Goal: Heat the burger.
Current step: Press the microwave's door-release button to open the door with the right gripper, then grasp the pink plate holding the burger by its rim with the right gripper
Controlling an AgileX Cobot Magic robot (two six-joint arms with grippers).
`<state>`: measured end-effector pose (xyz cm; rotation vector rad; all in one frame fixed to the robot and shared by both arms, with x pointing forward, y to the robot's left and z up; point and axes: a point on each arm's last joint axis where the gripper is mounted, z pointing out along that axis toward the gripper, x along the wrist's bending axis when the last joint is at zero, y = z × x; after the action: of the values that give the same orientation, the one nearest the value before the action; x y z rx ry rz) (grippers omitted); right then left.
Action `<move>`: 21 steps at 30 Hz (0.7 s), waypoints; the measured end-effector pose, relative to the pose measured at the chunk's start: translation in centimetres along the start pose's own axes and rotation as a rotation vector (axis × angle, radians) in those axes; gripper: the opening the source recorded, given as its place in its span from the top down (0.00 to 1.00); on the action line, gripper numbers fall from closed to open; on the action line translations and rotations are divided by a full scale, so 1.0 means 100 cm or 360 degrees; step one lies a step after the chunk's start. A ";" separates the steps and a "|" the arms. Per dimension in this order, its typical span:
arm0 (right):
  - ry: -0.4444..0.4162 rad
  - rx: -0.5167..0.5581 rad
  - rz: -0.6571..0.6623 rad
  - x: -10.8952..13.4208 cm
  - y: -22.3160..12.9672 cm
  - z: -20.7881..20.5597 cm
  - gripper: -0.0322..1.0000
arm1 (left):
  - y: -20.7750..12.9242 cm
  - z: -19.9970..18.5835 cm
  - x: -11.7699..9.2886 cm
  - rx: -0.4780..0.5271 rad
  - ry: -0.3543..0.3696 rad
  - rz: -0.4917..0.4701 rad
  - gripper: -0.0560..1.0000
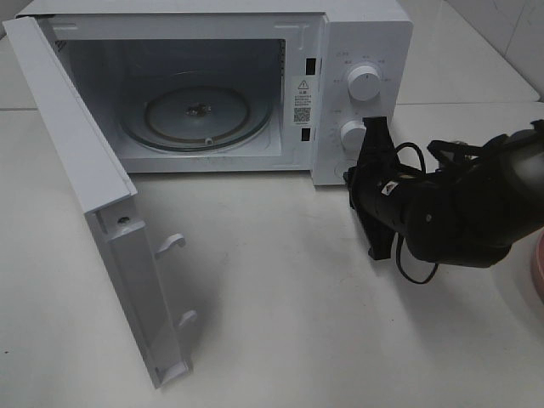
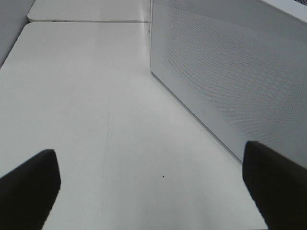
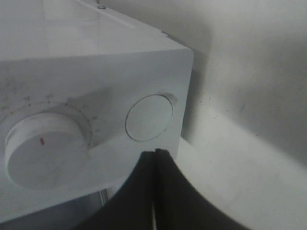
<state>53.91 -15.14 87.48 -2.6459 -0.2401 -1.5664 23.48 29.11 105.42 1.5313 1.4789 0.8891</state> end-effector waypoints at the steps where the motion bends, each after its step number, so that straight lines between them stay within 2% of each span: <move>1: -0.0023 0.0041 -0.0065 0.003 -0.001 -0.006 0.96 | 0.000 0.000 0.000 0.0000 0.0000 0.0000 0.03; 3: -0.0040 0.0059 -0.0090 0.003 -0.001 -0.009 0.96 | 0.000 0.000 0.000 0.0000 0.0000 0.0000 0.03; 5: -0.0115 0.0142 -0.0211 0.007 -0.003 -0.018 0.96 | 0.000 0.000 0.000 0.0000 0.0000 0.0000 0.03; 9: -0.0168 0.0234 -0.0370 0.013 -0.006 -0.029 0.96 | 0.000 0.000 0.000 0.0000 0.0000 0.0000 0.03; 11: -0.0237 0.0345 -0.0602 0.019 -0.009 -0.041 0.96 | 0.000 0.000 0.000 0.0000 0.0000 0.0000 0.03; 14: -0.0259 0.0374 -0.0667 0.021 -0.009 -0.045 0.96 | 0.000 0.000 0.000 0.0000 0.0000 0.0000 0.03; 16: -0.0301 0.0466 -0.0880 0.025 -0.010 -0.056 0.96 | 0.000 0.000 0.000 0.0000 0.0000 0.0000 0.03; 17: -0.0301 0.0466 -0.0880 0.025 -0.010 -0.056 0.96 | 0.000 0.000 0.000 0.0000 0.0000 0.0000 0.03; 19: -0.0356 0.0592 -0.1135 0.028 -0.010 -0.070 0.96 | 0.000 0.000 0.000 0.0000 0.0000 0.0000 0.03; 21: -0.0372 0.0630 -0.1202 0.028 -0.010 -0.074 0.96 | 0.000 0.000 0.000 0.0000 0.0000 0.0000 0.03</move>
<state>48.70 -14.77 93.48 -2.5155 -1.5250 -1.1257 23.48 29.11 105.42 1.5313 1.4789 0.8891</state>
